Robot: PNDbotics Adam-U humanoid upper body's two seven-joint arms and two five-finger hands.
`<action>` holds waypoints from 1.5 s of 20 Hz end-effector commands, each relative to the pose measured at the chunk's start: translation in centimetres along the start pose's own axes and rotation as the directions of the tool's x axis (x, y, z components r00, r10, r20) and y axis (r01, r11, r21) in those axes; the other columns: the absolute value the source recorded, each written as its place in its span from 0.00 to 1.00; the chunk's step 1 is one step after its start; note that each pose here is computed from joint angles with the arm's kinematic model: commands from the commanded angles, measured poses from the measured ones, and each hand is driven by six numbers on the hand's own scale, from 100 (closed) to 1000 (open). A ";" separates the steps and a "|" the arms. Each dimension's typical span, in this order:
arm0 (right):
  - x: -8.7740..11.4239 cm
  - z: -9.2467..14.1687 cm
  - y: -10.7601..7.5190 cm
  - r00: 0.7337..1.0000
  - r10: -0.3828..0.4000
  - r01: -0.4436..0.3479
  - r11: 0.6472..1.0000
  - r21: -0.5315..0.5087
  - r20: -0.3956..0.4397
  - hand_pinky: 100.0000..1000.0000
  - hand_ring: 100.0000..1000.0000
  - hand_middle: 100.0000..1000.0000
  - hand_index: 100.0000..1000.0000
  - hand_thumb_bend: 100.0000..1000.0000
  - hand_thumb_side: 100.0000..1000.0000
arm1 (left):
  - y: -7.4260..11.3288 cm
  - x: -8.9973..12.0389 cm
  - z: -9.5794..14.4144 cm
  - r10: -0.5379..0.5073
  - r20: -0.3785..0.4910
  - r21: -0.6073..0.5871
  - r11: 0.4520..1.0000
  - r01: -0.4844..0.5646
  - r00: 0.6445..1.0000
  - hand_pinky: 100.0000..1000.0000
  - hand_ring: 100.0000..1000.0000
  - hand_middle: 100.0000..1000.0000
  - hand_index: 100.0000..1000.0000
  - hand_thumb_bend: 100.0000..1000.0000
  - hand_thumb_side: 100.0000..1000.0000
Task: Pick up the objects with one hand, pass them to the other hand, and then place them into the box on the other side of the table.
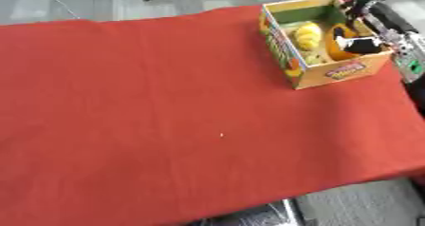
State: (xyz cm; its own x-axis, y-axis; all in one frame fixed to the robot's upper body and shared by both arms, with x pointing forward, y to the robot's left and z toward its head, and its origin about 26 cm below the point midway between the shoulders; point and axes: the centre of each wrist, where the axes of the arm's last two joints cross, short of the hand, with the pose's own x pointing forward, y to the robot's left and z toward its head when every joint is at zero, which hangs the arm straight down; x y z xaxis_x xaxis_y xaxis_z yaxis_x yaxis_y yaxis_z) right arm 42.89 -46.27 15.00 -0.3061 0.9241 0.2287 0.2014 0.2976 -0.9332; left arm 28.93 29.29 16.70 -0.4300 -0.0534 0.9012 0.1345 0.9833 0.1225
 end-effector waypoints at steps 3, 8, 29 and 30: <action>-0.1 -0.2 -4.1 0.999 -0.005 0.011 0.994 -0.107 0.054 0.82 0.80 0.89 0.96 0.00 0.15 | -0.1 0.7 -0.1 -0.006 0.022 -0.010 1.000 0.006 1.000 0.87 0.68 0.58 0.71 0.29 0.65; 0.5 -0.3 -5.4 0.995 -0.011 0.025 0.990 -0.136 0.099 0.84 0.82 0.93 0.98 0.00 0.16 | -0.3 0.5 0.0 0.005 0.014 -0.011 1.000 -0.005 1.000 0.87 0.68 0.58 0.71 0.29 0.66; -0.7 0.7 -4.0 0.980 -0.183 0.185 0.983 0.013 -0.077 0.87 0.83 0.92 0.93 0.00 0.46 | -0.7 0.4 0.0 0.034 -0.007 -0.004 0.999 -0.034 0.999 0.87 0.67 0.57 0.71 0.25 0.67; -0.8 0.7 -3.9 0.980 -0.183 0.185 0.982 0.021 -0.082 0.87 0.83 0.92 0.93 0.00 0.46 | -0.7 0.4 0.0 0.036 -0.008 -0.005 0.999 -0.036 0.999 0.87 0.67 0.57 0.71 0.25 0.67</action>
State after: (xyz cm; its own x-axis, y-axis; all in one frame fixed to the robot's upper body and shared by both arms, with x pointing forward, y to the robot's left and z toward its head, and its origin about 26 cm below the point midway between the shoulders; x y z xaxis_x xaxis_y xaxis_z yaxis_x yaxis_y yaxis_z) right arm 41.75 -47.54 16.45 -0.2629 0.8608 0.4357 0.0892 0.4713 -0.8774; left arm 28.86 28.78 16.13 -0.3922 -0.0207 0.9196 0.1446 0.9859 0.0838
